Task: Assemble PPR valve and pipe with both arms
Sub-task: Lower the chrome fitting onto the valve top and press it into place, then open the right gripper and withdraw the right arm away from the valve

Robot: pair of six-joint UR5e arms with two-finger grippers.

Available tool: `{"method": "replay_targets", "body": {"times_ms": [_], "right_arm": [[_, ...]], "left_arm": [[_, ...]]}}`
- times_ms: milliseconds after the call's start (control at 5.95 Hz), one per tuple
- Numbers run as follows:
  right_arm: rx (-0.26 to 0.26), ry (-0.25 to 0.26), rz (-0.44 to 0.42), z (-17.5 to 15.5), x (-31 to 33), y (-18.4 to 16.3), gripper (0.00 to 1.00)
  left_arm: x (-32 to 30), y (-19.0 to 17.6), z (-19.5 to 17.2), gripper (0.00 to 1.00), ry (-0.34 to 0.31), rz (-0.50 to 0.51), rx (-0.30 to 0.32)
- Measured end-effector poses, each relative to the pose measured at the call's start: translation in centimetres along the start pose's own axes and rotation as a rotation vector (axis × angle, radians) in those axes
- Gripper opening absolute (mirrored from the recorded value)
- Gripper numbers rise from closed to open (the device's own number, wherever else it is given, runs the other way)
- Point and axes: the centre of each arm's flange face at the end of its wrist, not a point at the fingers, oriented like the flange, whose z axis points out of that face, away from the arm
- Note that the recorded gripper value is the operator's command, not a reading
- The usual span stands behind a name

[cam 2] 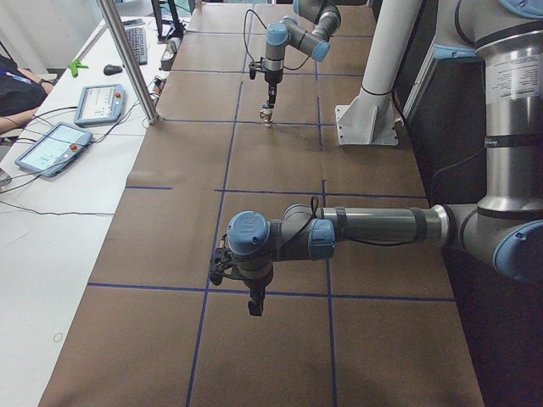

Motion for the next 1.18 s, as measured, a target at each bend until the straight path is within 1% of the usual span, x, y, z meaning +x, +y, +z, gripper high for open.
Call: {"method": "replay_targets", "body": {"times_ms": [504, 672, 840, 1176], "right_arm": [[0.000, 0.001, -0.002, 0.0, 0.1, 0.0, 1.00], [-0.005, -0.007, -0.014, -0.5, 0.4, -0.6, 1.00], [-0.023, -0.022, -0.032, -1.6, 1.6, -2.6, 1.00], [-0.066, -0.053, -0.069, -4.3, 7.2, -8.2, 1.00]], "left_arm": [[0.0, 0.0, 0.0, 1.00, 0.000, 0.000, -0.001], [-0.1, 0.0, 0.2, 1.00, 0.000, 0.001, -0.003], [-0.2, 0.0, 0.3, 1.00, -0.001, 0.009, -0.001], [-0.2, -0.1, 0.3, 1.00, -0.006, 0.023, 0.009]]}}
